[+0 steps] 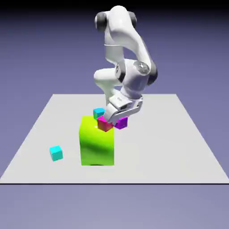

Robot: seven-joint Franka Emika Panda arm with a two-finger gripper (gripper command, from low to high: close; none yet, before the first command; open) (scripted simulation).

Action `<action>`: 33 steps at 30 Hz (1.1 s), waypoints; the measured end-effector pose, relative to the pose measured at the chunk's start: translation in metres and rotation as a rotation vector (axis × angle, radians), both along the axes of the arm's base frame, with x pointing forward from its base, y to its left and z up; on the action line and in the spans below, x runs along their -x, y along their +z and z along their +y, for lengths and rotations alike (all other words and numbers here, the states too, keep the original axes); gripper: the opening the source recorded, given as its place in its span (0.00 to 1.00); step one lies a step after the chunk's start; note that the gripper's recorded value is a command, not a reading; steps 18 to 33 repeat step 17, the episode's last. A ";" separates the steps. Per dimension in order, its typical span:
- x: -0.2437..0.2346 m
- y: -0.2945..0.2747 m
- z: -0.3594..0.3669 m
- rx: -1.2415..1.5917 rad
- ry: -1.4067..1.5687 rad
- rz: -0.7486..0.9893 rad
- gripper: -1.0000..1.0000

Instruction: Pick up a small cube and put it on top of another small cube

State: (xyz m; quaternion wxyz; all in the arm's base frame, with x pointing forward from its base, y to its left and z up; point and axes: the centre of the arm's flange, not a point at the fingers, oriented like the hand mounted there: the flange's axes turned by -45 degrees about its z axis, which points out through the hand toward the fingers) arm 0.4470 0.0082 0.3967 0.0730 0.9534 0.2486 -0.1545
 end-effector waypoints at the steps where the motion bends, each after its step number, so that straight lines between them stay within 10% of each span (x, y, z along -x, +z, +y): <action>1: 0.010 0.008 -0.014 -0.006 -0.082 0.003 0.00; 13: 0.106 -0.005 -0.087 -0.058 -0.599 0.041 0.00; 14: 0.109 -0.016 -0.087 -0.058 -0.599 0.041 1.00; 33: 0.105 -0.002 -0.087 -0.055 -0.598 0.040 1.00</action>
